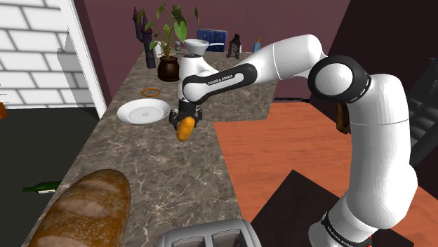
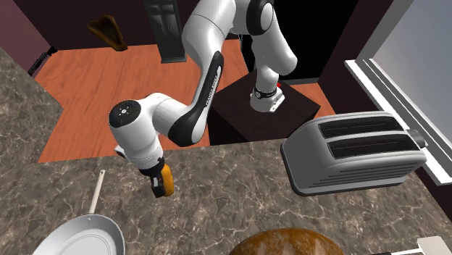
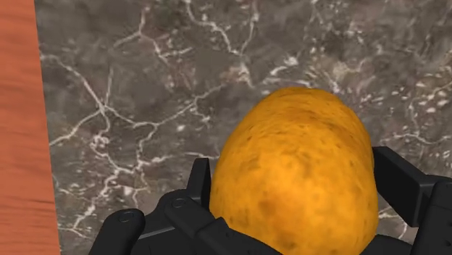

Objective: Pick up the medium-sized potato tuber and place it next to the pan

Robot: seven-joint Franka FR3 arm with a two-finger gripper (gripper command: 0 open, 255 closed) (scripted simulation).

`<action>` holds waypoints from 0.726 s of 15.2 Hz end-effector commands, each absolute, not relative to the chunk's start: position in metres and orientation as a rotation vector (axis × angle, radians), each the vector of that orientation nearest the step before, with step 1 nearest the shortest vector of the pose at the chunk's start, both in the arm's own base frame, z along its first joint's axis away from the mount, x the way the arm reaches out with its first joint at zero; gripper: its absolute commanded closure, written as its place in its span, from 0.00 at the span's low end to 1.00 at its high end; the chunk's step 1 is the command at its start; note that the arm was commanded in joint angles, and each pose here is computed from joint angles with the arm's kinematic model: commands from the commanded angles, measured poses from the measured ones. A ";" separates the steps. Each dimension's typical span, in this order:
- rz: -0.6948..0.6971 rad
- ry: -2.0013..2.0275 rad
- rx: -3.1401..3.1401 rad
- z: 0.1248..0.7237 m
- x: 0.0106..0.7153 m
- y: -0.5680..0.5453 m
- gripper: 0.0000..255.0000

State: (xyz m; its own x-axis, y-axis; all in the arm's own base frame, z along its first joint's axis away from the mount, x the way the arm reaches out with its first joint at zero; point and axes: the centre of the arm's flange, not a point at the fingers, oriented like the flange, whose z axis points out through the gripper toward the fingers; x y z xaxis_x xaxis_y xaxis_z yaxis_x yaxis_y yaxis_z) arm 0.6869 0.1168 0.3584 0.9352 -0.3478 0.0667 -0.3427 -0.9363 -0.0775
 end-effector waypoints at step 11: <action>-0.096 0.538 -3.031 0.398 0.680 0.113 0.00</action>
State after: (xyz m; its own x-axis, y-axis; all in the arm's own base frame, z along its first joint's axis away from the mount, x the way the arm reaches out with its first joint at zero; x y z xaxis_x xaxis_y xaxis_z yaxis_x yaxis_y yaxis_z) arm 0.6798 0.1133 0.3975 0.9370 -0.3456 0.0509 -0.3418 -0.9371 -0.0714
